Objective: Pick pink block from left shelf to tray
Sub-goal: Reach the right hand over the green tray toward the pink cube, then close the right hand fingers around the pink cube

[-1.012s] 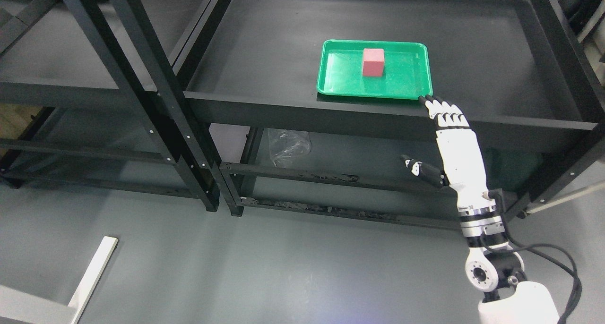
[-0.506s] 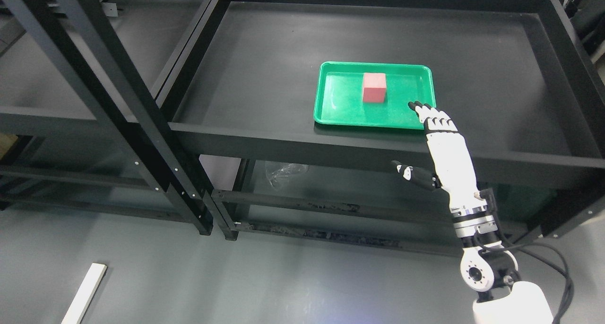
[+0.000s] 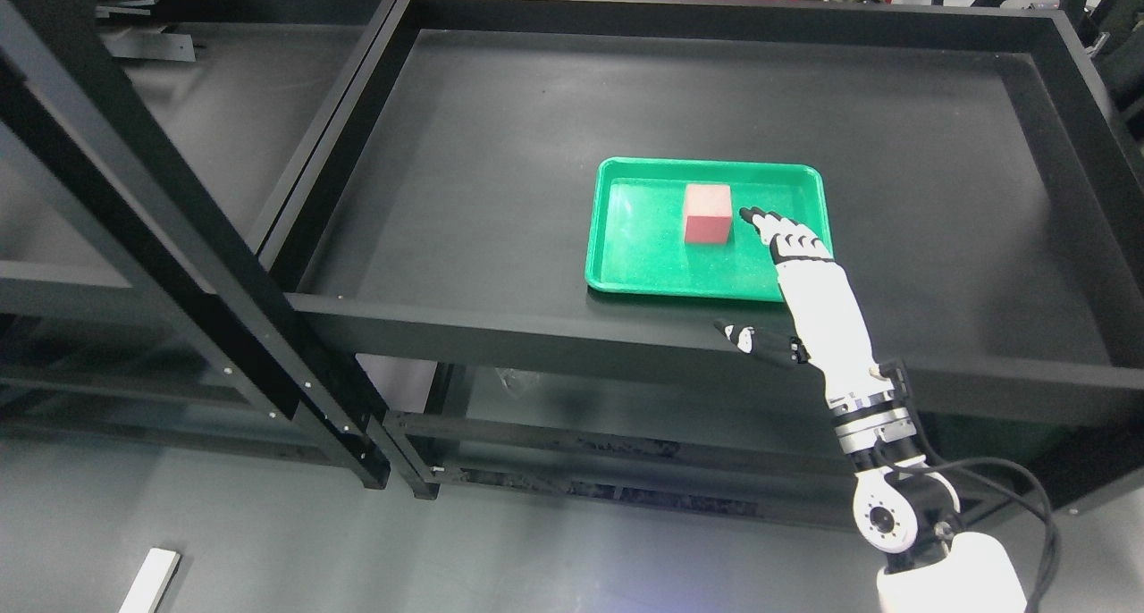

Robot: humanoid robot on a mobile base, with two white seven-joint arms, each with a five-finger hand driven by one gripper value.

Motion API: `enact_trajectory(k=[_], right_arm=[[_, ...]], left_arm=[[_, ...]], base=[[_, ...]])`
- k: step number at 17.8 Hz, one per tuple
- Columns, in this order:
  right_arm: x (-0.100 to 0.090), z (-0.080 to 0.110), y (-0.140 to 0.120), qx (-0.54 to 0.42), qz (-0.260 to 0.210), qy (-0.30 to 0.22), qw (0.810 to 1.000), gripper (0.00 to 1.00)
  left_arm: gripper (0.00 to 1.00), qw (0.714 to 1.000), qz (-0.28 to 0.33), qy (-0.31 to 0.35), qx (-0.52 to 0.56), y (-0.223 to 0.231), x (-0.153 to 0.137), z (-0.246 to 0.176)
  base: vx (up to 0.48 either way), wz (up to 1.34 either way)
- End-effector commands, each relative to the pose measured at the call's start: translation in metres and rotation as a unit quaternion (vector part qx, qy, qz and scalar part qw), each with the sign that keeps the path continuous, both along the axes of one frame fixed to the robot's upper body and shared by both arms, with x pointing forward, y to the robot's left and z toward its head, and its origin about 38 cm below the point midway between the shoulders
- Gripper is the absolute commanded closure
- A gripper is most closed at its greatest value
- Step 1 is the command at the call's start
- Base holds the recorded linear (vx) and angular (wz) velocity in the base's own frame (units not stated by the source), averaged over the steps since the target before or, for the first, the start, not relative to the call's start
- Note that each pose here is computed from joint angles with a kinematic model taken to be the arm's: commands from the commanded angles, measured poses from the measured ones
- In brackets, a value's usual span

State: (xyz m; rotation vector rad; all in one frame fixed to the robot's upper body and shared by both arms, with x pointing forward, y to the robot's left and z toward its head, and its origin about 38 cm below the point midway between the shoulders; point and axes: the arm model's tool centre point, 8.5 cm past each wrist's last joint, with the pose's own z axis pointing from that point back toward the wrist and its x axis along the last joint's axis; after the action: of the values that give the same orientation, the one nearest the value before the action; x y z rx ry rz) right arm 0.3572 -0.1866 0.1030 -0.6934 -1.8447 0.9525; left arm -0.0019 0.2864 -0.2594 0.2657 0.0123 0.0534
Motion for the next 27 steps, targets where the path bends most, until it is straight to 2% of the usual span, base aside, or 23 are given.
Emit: enact_trajectory(k=[1,5,8,13,19,27], right_arm=[[0.009,-0.002,0.014,-0.006,0.022,0.011,1.0,0.01],[0.018,-0.017,0.019,-0.031,0.04,0.063,0.997,0.01],[0.018,-0.027,0.023,-0.05,0.056,0.1,0.992,0.01],[0.027,-0.034,0.024,-0.073,0.055,0.115,0.989,0.01],[0.024,-0.053,0.03,-0.115,0.071,0.162,0.977,0.01],[0.021,-0.064,0.037,-0.144,0.085,0.181,0.969,0.01]], left_arm=[[0.0,1.0,-0.002,-0.023,0.008,0.011,0.025,0.001],[0.0,1.0,-0.002,-0.023,0.008,0.011,0.025,0.001],[0.0,1.0,-0.002,-0.023,0.008,0.011,0.025,0.001],[0.0,1.0,-0.002,-0.023,0.008,0.011,0.025,0.001],[0.0,1.0,-0.002,-0.023,0.008,0.011,0.025,0.001],[0.0,1.0,-0.002,-0.023,0.008,0.011,0.025,0.001]], base=[[0.189,-0.02],[0.197,-0.05],[0.189,-0.08],[0.179,-0.03],[0.152,-0.02],[0.091,-0.01]])
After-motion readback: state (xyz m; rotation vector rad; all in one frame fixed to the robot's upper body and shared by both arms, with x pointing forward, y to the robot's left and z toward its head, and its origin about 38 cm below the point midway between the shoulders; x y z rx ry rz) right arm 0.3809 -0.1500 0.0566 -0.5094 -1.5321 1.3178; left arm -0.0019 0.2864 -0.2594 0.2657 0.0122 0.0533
